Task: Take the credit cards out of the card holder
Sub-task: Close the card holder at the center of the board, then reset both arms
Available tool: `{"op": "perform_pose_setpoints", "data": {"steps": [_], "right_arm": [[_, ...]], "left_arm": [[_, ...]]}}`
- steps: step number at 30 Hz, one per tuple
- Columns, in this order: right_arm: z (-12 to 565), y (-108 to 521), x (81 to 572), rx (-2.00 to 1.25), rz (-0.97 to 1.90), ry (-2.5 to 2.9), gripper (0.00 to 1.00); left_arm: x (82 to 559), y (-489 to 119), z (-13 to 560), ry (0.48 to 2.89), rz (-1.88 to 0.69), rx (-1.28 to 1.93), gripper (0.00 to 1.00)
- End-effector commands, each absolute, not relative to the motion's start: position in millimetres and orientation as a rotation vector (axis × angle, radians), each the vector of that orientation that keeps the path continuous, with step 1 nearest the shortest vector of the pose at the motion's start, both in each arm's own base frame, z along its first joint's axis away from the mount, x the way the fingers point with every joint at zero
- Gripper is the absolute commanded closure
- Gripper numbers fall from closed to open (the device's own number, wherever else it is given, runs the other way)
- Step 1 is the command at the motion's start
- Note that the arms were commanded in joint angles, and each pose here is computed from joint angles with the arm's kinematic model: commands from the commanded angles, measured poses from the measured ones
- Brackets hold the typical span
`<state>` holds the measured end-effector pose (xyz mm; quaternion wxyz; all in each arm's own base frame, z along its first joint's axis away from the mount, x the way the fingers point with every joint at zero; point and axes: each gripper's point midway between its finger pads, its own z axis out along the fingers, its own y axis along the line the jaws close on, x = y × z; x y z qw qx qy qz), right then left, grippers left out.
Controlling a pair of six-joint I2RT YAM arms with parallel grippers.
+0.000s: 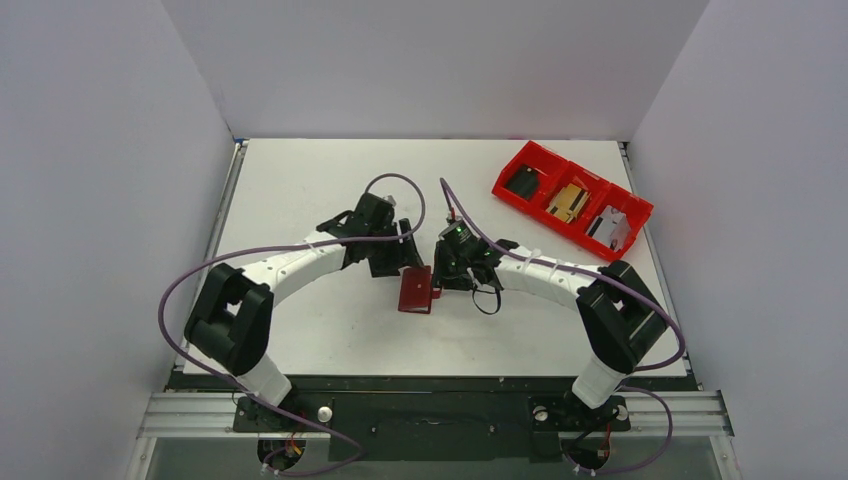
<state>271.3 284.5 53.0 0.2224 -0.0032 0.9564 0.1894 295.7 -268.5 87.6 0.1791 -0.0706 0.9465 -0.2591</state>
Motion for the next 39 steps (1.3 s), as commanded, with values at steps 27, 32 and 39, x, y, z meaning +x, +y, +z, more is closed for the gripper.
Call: {"op": "perform_pose_setpoints", "data": {"steps": [27,32,39], "right_arm": [[240,239,328,0.203,0.635,2.075,0.35],[243,235,324,0.203,0.636,2.058,0.34],[245,232,322,0.205,0.638,2.049,0.34]], "left_arm": [[321,-179,213,2.309,-0.506,-0.142,0.35],[319,-175,221,2.281,-0.507,-0.139,0.34],[318,-172,224,2.261,-0.509,-0.147,0.34]]}}
